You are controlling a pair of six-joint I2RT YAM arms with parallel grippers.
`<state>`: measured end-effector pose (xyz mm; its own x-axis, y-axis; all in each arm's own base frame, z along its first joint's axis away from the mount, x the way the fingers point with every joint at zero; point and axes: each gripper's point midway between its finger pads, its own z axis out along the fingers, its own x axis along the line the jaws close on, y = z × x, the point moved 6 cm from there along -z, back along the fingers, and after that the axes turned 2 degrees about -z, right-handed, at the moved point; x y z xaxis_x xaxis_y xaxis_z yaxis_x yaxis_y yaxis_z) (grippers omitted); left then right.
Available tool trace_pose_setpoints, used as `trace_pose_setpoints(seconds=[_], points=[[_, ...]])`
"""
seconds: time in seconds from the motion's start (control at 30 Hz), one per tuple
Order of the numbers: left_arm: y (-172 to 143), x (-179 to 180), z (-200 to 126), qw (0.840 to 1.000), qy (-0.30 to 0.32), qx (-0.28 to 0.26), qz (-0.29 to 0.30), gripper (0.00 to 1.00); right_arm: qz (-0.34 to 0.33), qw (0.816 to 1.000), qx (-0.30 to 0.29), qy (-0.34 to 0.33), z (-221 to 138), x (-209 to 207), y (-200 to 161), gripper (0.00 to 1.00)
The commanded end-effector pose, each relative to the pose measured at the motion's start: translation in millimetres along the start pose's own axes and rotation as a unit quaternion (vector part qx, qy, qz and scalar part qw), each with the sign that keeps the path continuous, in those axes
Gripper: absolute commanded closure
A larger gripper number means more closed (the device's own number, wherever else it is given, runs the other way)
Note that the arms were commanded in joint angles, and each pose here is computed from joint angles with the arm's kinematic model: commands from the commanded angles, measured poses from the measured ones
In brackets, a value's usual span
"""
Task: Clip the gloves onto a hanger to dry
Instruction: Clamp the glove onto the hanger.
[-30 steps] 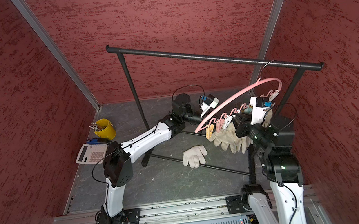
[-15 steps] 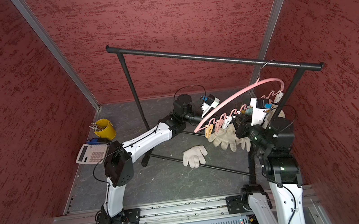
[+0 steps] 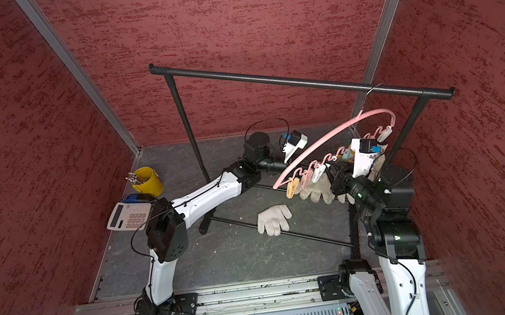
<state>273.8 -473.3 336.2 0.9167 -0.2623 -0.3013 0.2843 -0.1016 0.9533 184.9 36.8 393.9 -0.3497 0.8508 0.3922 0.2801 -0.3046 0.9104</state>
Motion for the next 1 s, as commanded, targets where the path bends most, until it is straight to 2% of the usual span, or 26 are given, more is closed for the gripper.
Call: trace_pose_setpoints(seconds=[0.0, 0.23, 0.53, 0.6, 0.67, 0.83, 0.97], points=[[17, -24, -6, 0.999, -0.019, -0.007, 0.029, 1.00, 0.006, 0.999, 0.023, -0.023, 2, -8, -10, 1.00], [20, -47, -11, 0.998, -0.051, 0.000, 0.035, 1.00, -0.007, 0.999, 0.021, -0.038, 0, -11, -10, 0.99], [23, -50, -10, 0.998, -0.058, -0.001, 0.039, 1.00, -0.006, 0.999, 0.024, -0.037, 1, -12, -13, 0.97], [23, -49, -10, 0.998, -0.055, -0.001, 0.037, 1.00, -0.003, 0.999, 0.026, -0.037, 2, -12, -13, 0.86], [20, -45, -11, 0.999, -0.042, -0.003, 0.033, 0.95, 0.000, 0.999, 0.027, -0.037, 1, -12, -12, 0.69], [8, -29, -18, 0.999, 0.017, -0.016, 0.021, 0.75, 0.004, 0.998, 0.029, -0.052, -2, -12, -11, 0.51], [-1, -6, -39, 0.993, 0.113, -0.037, -0.003, 0.61, 0.013, 0.996, 0.022, -0.090, -13, -14, -9, 0.39]])
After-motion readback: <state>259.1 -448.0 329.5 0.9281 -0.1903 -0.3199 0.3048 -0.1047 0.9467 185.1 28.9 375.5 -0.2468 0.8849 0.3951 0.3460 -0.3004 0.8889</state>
